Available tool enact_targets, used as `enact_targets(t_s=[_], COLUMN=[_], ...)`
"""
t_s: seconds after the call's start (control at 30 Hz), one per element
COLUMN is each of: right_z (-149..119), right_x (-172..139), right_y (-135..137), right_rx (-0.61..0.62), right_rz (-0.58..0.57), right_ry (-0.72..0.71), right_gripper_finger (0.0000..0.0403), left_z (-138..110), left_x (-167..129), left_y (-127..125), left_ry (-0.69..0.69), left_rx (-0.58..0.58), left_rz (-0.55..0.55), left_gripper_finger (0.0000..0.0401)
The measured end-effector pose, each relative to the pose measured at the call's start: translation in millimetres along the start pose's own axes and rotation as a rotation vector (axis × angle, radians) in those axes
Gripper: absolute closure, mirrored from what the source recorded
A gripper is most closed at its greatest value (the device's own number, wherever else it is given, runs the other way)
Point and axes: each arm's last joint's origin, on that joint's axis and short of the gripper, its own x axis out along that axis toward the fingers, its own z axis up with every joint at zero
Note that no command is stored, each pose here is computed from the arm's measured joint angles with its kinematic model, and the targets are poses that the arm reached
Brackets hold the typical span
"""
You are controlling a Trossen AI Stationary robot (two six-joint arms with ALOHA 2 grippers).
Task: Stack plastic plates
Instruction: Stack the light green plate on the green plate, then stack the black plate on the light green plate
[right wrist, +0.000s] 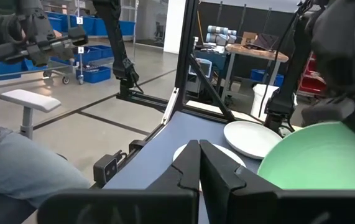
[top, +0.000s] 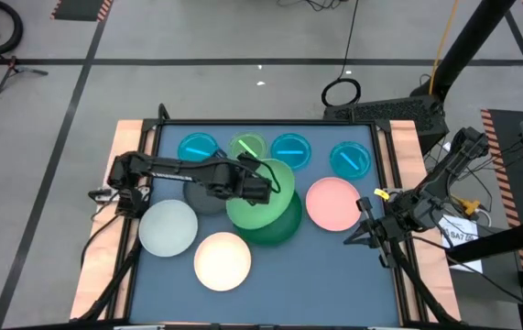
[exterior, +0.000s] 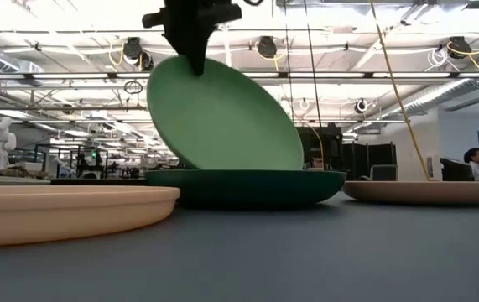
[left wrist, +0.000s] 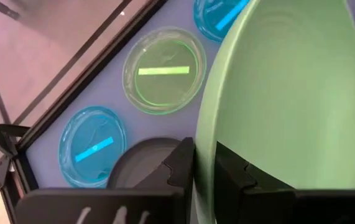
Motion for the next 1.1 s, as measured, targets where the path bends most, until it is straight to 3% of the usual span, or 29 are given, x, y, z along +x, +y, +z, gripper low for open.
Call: enact_targets(t_s=[0.23, 0.43, 0.57, 0.67, 0.8, 0.93, 1.1], right_z=[0.3, -1.8, -7.1, -14.2, -25.5, -28.5, -20.4], right_x=[0.0, -0.1, 0.9, 5.1, 12.2, 16.3, 18.2], right_y=[0.0, 0.1, -0.3, -1.0, -2.8, -8.5, -21.5], right_rx=[0.004, 0.033, 0.079, 0.147, 0.216, 0.271, 0.285], right_rz=[0.0, 0.001, -0.04, -0.169, -0.347, -0.409, -0.491], right_ry=[-0.003, 0.017, 0.065, 0.112, 0.16, 0.161, 0.132], right_gripper_finger=[0.0403, 0.0403, 0.0403, 0.0403, 0.0403, 0.0403, 0.0403], left_z=[-1.9, 0.3, 0.2, -3.5, -8.8, -19.6, -43.5], left_x=[14.0, 13.2, 7.2, 1.2, -8.4, -13.0, -15.4], left_y=[-12.8, -8.2, -13.1, -23.0, -25.2, -9.3, 18.9], left_ry=[0.033, 0.01, -0.061, -0.099, -0.127, -0.158, -0.248], left_rx=[0.022, 0.089, 0.349, 0.606, 0.782, 0.798, 0.673], left_rz=[0.008, 0.035, 0.046, 0.023, -0.028, -0.129, -0.249], left_gripper_finger=[0.0356, 0.0355, 0.0355, 0.0355, 0.0355, 0.0354, 0.0354])
